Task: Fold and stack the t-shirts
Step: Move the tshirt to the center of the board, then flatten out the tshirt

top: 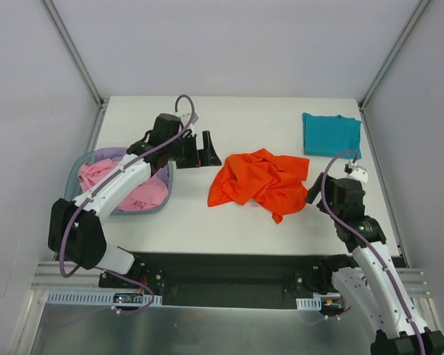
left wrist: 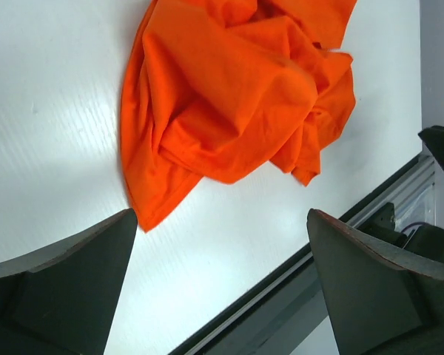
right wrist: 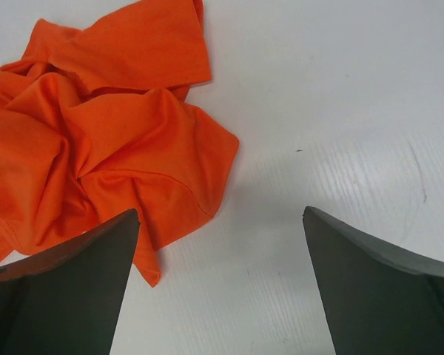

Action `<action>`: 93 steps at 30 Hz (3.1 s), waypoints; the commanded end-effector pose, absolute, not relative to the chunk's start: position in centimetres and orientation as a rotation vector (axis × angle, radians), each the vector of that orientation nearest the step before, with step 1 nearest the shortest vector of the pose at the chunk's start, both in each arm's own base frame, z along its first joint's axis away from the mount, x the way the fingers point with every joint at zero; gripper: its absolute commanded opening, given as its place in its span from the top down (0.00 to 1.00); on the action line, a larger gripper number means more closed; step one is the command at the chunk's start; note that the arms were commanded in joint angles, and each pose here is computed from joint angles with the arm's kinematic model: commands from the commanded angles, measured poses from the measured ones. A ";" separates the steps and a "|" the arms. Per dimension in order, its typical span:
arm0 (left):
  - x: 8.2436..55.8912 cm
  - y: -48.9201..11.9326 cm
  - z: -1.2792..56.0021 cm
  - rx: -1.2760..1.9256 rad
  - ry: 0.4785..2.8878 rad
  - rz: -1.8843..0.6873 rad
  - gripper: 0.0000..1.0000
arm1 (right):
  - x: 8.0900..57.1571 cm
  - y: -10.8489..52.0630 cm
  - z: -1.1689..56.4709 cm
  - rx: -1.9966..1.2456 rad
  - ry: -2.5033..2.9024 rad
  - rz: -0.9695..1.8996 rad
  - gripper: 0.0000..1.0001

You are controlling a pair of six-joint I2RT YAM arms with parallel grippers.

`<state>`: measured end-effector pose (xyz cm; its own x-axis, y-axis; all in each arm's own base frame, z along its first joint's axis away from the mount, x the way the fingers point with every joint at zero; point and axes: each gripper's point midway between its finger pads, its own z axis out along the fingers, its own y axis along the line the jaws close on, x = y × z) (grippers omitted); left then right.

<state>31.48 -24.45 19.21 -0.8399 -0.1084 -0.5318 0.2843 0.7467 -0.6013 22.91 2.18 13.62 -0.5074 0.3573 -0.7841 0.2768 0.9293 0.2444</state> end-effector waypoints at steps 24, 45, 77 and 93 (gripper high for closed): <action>24.8 -34.4 8.1 0.244 2.648 -0.781 0.19 | 20.8 10.4 8.6 0.350 2.428 0.547 0.03; 26.8 -37.0 2.6 0.181 2.734 -0.592 0.56 | 20.6 9.5 8.3 0.312 2.435 0.481 0.03; 22.5 -33.0 14.2 0.293 2.533 -0.804 1.00 | 20.8 12.5 6.6 0.255 2.496 0.562 0.02; 23.7 -25.2 14.6 0.069 2.448 -0.682 1.00 | 21.9 11.6 3.7 0.351 2.590 0.271 0.85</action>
<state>22.67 -27.42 13.44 -0.8595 -0.0426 -0.5094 0.2336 0.8537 -0.4655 20.33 13.46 2.08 -0.8869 0.2538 -0.3859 0.1204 0.9337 0.3373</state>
